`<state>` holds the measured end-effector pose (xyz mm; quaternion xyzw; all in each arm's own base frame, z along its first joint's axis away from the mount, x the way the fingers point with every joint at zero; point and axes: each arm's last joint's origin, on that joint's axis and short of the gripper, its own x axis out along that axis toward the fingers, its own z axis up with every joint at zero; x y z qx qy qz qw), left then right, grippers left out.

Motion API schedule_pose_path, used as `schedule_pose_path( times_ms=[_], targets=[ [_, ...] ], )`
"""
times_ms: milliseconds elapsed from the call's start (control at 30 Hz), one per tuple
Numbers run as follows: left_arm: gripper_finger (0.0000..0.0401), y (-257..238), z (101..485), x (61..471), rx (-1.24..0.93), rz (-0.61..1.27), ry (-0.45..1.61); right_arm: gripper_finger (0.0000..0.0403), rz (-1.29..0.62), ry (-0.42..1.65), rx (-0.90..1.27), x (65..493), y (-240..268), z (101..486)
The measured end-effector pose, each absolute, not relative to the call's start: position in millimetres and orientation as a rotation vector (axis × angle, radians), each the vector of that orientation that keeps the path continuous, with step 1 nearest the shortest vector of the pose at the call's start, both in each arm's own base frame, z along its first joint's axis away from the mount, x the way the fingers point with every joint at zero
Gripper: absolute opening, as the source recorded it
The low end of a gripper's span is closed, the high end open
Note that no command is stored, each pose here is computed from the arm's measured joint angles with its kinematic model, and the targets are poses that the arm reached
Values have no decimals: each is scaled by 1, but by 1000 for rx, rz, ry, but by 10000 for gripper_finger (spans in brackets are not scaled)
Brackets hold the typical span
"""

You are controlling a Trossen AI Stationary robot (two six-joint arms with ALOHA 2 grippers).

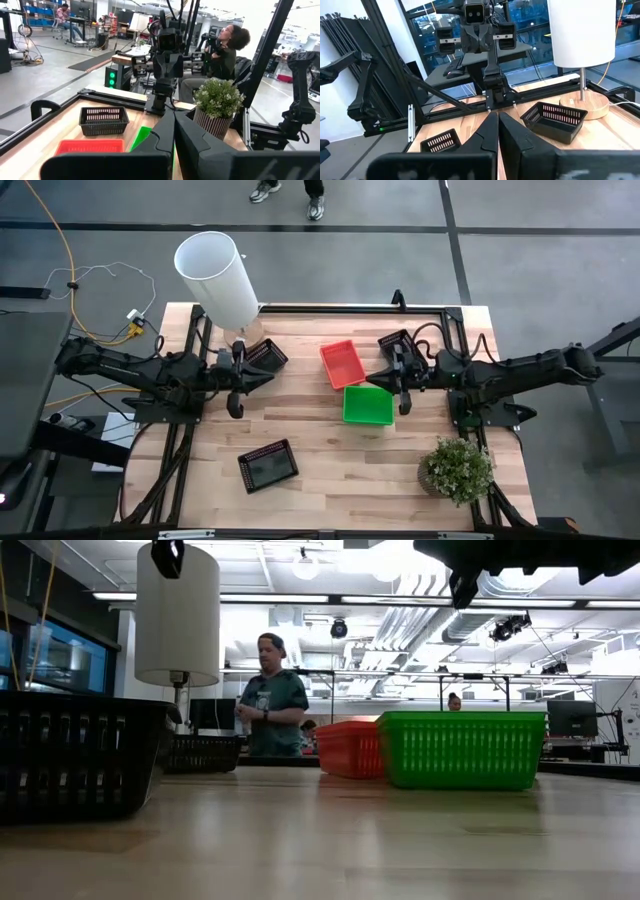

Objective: Stack baskets by color
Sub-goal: Stack the bottom black bin on top of the top left black bin

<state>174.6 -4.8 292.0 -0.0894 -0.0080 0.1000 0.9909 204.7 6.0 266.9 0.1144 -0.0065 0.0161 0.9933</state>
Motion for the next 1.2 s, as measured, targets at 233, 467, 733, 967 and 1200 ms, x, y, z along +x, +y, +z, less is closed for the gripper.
schedule_pose_path(
  times_ms=[233,467,733,967,1200],
  targets=[
    [40,-5,292,175,-184,209,-12,0,35,-15,234,205,6,267],
    [154,-4,289,174,-234,234,3,0,35,-15,235,205,6,267],
    [231,-4,287,174,-217,235,25,0,35,-15,254,205,6,267],
    [232,-9,298,177,-187,191,130,0,35,-15,253,205,6,267],
    [232,-31,305,194,-241,144,620,0,34,-14,246,205,6,267]
  ],
)
